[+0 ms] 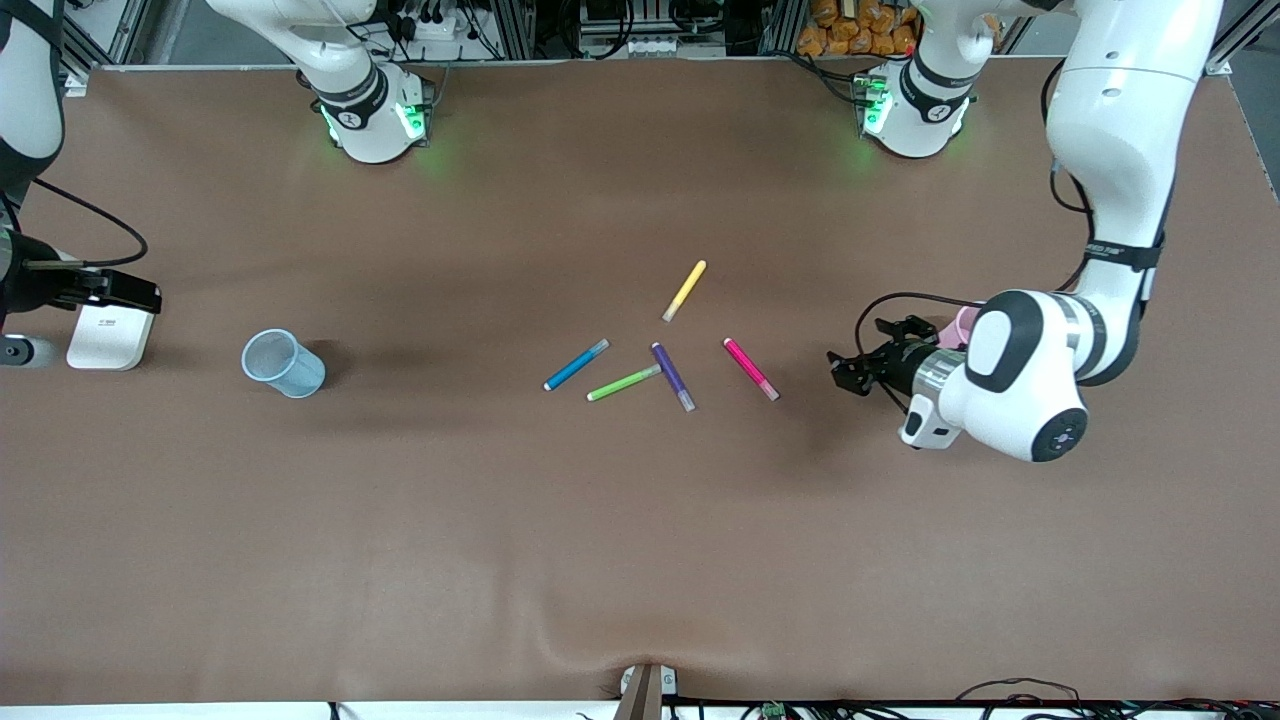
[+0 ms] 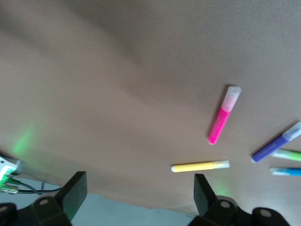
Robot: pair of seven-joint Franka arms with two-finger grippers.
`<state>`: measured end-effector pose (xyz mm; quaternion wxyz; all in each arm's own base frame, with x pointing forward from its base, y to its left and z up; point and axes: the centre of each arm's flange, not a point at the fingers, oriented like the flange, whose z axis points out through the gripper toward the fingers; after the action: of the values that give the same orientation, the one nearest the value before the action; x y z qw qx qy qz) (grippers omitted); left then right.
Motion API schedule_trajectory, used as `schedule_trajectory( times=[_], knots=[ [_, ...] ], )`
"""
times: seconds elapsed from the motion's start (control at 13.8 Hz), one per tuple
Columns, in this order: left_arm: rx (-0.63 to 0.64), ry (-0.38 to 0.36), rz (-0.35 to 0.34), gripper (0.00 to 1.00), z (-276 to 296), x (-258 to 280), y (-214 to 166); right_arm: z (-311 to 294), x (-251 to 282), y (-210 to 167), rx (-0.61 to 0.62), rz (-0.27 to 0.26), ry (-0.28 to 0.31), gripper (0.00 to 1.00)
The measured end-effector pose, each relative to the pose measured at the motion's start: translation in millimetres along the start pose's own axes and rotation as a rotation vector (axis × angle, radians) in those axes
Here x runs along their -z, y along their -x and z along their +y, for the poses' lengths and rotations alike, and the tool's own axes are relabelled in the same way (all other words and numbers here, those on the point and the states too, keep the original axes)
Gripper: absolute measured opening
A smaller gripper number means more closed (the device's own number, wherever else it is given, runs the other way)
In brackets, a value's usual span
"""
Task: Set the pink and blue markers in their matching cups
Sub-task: 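Lower the left gripper onto the pink marker while the right gripper reaches markers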
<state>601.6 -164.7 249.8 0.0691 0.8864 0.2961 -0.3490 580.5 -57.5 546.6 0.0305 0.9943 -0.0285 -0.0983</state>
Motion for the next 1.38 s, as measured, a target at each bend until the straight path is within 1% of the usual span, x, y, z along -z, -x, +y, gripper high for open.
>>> schedule_trajectory(
  times=[0.15, 0.29, 0.44, 0.73, 0.87, 0.94, 1.09, 1.16, 1.38],
  knots=[
    [0.027, 0.016, 0.004, 1.0, 8.0, -9.2, -3.4, -4.9, -2.6, -0.4, -0.056, -0.008, -0.022, 1.0],
    [0.059, 0.023, 0.0, 1.0, 16.7, -18.6, -1.7, -13.6, -4.1, -0.4, -0.1, -0.016, -0.028, 1.0],
    [0.078, 0.02, 0.003, 1.0, 24.9, -24.8, 4.0, -34.3, -4.3, 0.9, -0.156, -0.028, -0.022, 1.0],
    [0.102, 0.04, 0.008, 1.0, 32.1, -26.4, 6.5, -80.4, -5.5, 6.0, -0.263, -0.047, 0.001, 1.0],
    [0.118, 0.04, 0.011, 1.0, 36.9, -29.0, 6.8, -95.9, -9.3, 7.5, -0.338, -0.059, 0.007, 1.0],
    [0.126, 0.038, 0.01, 1.0, 38.9, -31.2, 6.4, -102.9, -12.1, 7.8, -0.377, -0.072, -0.01, 1.0],
    [0.132, 0.037, 0.01, 1.0, 40.9, -34.5, 4.7, -111.8, -18.8, 8.4, -0.437, -0.11, -0.064, 1.0],
    [0.13, 0.036, 0.011, 1.0, 42.6, -36.5, 5.2, -113.7, -21.4, 8.4, -0.459, -0.122, -0.075, 1.0],
    [0.122, 0.028, 0.015, 1.0, 48.9, -43.9, 9.4, -121.3, -24.8, 8.5, -0.509, -0.136, -0.078, 1.0]
  ],
)
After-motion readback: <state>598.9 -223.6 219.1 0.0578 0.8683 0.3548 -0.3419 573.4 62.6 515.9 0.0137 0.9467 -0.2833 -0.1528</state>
